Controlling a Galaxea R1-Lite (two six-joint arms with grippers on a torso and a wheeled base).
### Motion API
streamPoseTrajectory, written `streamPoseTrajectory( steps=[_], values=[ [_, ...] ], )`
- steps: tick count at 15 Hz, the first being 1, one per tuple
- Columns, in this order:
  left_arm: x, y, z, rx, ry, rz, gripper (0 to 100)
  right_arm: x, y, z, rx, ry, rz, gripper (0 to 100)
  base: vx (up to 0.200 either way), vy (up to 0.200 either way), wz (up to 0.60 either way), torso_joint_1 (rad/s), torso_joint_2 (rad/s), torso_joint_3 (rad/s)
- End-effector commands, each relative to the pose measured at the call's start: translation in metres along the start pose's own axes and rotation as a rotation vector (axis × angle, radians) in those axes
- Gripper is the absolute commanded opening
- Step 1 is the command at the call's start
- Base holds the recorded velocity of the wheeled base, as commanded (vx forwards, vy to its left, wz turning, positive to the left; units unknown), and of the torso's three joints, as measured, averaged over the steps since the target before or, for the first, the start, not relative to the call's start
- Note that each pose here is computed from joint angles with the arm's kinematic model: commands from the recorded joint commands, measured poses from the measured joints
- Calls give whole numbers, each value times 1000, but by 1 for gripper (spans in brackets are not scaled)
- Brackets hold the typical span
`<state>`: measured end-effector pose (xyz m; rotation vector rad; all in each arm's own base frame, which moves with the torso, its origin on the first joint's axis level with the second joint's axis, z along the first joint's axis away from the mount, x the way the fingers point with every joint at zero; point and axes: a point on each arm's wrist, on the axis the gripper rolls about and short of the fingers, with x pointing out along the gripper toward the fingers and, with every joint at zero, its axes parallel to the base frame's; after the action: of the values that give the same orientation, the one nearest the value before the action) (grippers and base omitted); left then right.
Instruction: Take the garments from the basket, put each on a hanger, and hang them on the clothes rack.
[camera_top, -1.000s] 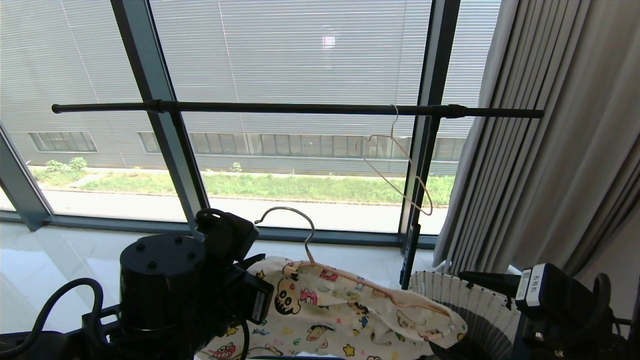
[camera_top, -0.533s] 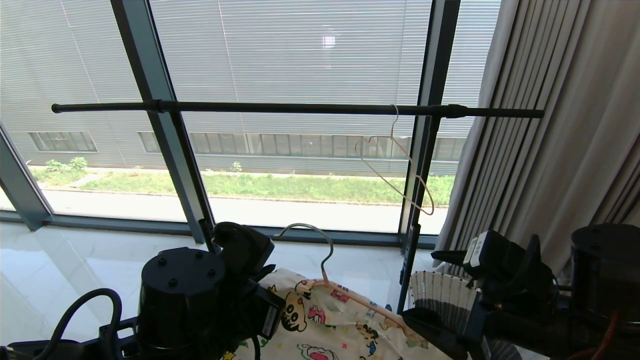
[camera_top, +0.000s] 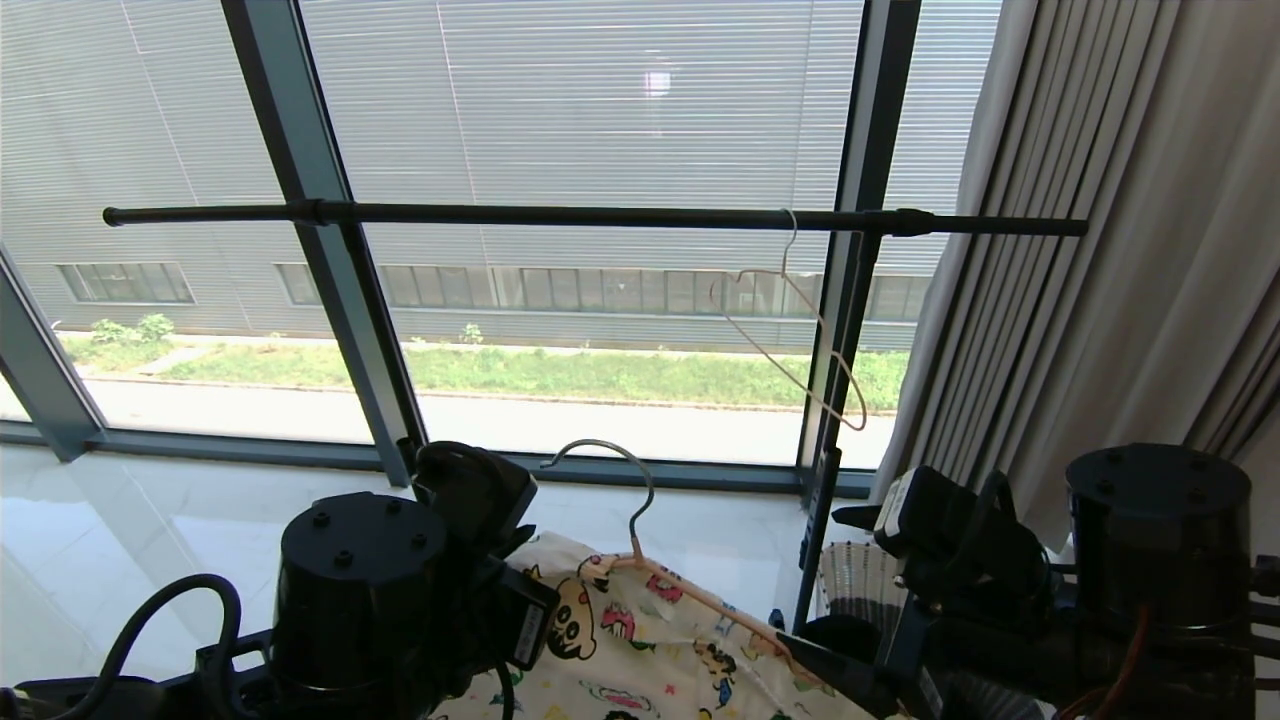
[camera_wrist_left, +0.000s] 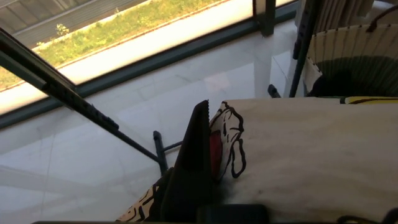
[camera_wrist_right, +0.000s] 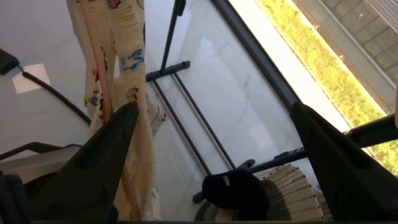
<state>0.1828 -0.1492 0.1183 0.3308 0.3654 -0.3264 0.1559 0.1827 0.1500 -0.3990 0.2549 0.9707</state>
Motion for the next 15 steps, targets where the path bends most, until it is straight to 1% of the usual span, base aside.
streamPoseTrajectory(
  steps=[1, 4, 6, 9, 10, 12, 15],
  values=[
    [4, 13, -3, -11, 20, 56, 0, -3, -3, 2, 5, -12, -13, 100, 0, 0, 0, 0, 0, 0],
    [4, 14, -2, -10, 19, 62, 0, -5, -1, 7, -1, -36, -5, 100, 0, 0, 0, 0, 0, 0],
    [4, 13, 0, -9, 12, 57, 0, -2, 0, 8, -6, -34, 0, 100, 0, 0, 0, 0, 0, 0],
    [3, 11, 0, -7, 8, 52, 0, 11, -1, 13, -8, -31, 6, 100, 0, 0, 0, 0, 0, 0],
    [3, 11, 0, -6, 9, 59, 0, 20, 1, 16, -13, -31, 19, 100, 0, 0, 0, 0, 0, 0],
    [3, 11, -1, -5, 13, 61, 0, 28, 6, 22, -22, -42, 38, 100, 0, 0, 0, 0, 0, 0],
    [3, 11, 0, -6, 11, 62, 0, 33, 7, 20, -22, -27, 38, 100, 0, 0, 0, 0, 0, 0]
  ],
)
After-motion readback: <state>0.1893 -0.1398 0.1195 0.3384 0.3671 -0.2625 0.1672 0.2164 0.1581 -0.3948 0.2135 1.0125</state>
